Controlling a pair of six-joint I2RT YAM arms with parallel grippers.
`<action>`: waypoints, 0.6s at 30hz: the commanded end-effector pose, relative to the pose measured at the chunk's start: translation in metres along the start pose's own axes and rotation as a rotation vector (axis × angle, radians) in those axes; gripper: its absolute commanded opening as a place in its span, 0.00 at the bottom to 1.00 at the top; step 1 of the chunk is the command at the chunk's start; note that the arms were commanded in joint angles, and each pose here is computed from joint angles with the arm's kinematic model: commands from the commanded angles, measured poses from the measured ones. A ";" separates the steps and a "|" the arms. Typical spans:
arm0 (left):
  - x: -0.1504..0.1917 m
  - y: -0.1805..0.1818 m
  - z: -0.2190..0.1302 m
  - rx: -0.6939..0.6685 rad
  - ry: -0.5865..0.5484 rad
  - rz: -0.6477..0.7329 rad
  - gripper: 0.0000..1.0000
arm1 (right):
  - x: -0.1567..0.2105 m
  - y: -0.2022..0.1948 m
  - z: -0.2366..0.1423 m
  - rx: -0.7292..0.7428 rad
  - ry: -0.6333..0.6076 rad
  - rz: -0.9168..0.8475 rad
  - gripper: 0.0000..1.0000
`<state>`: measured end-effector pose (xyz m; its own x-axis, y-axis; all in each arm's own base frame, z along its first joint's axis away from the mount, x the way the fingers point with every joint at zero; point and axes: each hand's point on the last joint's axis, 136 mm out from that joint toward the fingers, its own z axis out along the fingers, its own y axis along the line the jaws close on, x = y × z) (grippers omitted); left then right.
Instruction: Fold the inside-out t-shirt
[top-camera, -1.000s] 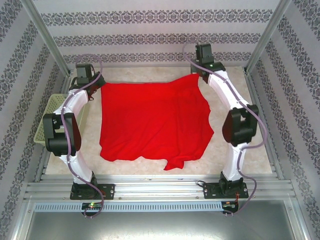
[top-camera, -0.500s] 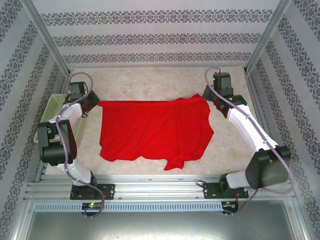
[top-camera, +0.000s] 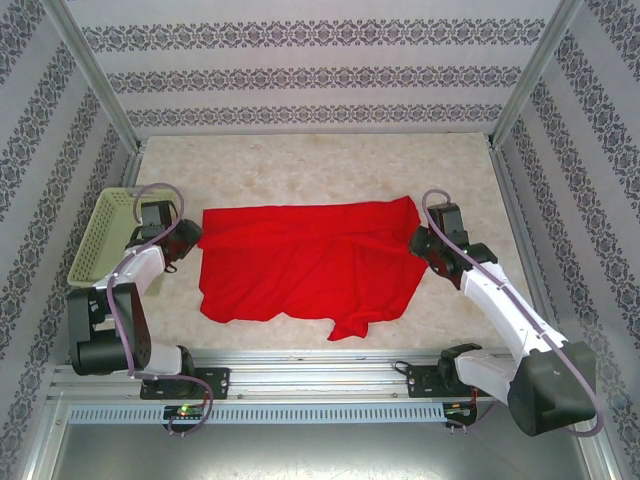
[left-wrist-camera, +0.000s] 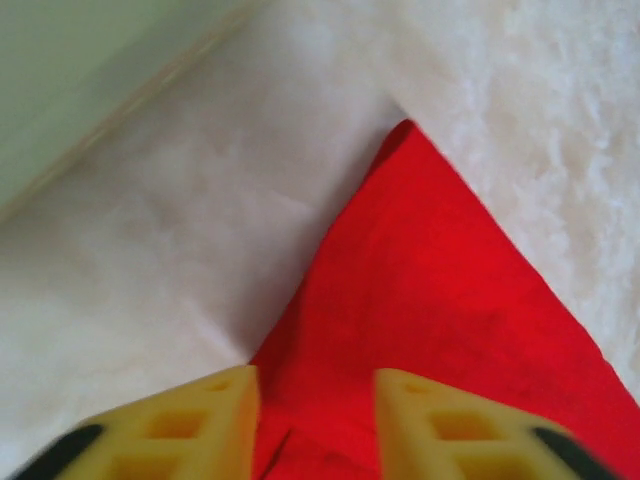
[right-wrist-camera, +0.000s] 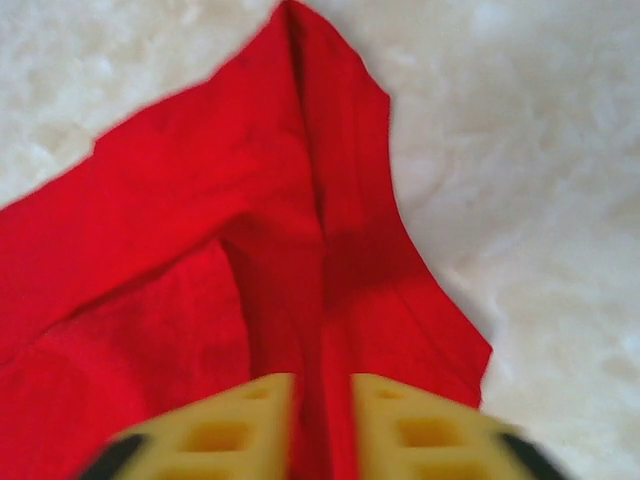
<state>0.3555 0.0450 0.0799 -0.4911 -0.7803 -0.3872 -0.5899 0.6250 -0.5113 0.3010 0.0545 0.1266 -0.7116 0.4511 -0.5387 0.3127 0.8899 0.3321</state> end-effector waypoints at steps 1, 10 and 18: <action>-0.019 -0.007 -0.021 -0.022 -0.077 0.006 0.49 | -0.009 0.006 -0.008 -0.007 -0.022 0.009 0.53; -0.009 -0.106 -0.007 0.122 -0.038 0.239 0.56 | -0.065 0.068 0.021 -0.090 -0.034 -0.041 0.60; 0.006 -0.106 0.079 0.083 0.115 0.230 0.55 | -0.072 0.088 0.122 -0.115 0.120 0.045 0.54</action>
<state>0.4528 -0.0231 0.0745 -0.6553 -0.6281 -0.4197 -0.4300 0.7669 -0.4764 0.4355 0.1033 0.1072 -0.7714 0.4337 -0.4657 0.2687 0.8854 0.3793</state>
